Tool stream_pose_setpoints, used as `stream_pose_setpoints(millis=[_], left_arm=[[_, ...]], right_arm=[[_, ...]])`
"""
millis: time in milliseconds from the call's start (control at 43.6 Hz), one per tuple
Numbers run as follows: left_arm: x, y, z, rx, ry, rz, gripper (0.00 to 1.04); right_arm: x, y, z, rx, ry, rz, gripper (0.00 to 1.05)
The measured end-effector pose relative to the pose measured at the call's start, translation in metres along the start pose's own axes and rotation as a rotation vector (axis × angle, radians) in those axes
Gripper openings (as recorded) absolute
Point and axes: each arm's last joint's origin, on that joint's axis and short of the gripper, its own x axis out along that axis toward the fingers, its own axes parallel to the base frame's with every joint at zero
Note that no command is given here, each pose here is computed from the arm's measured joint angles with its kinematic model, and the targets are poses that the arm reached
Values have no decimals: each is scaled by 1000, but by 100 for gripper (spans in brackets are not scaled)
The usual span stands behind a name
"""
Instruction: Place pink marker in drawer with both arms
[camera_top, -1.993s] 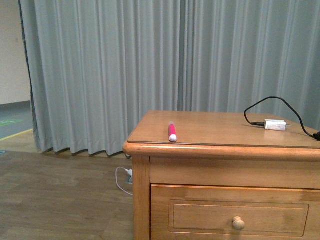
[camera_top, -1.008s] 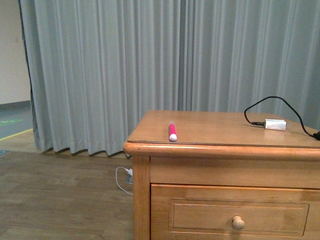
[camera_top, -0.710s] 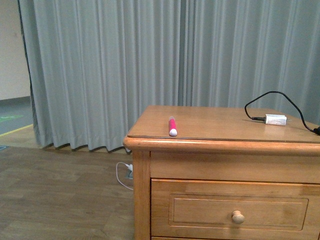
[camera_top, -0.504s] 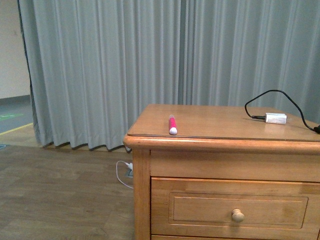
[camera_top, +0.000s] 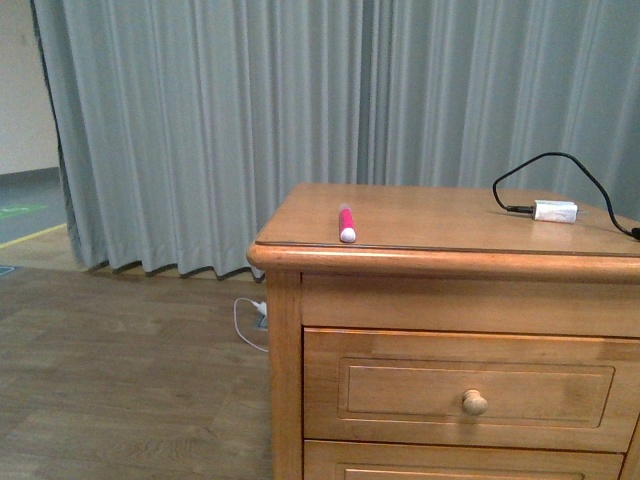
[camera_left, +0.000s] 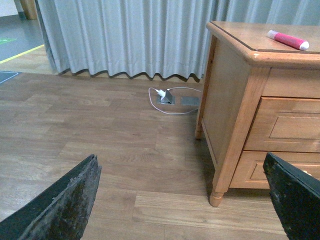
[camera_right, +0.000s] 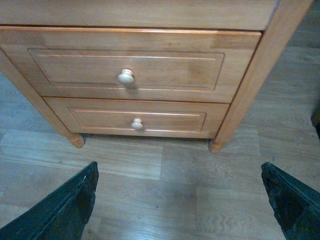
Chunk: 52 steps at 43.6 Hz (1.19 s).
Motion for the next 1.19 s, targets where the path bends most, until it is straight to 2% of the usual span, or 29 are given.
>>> stream_pose_setpoints(millis=[275, 642, 962, 1191], left_arm=[[0, 0, 0, 0, 0, 0, 99], [0, 0, 0, 0, 0, 0, 99], [0, 0, 0, 0, 0, 0, 99], [0, 0, 0, 0, 0, 0, 99]], right_arm=[[65, 37, 20, -33, 13, 24, 96], [147, 78, 14, -27, 54, 0, 96], [217, 88, 6, 3, 41, -60, 96], [237, 81, 2, 13, 32, -75, 96]])
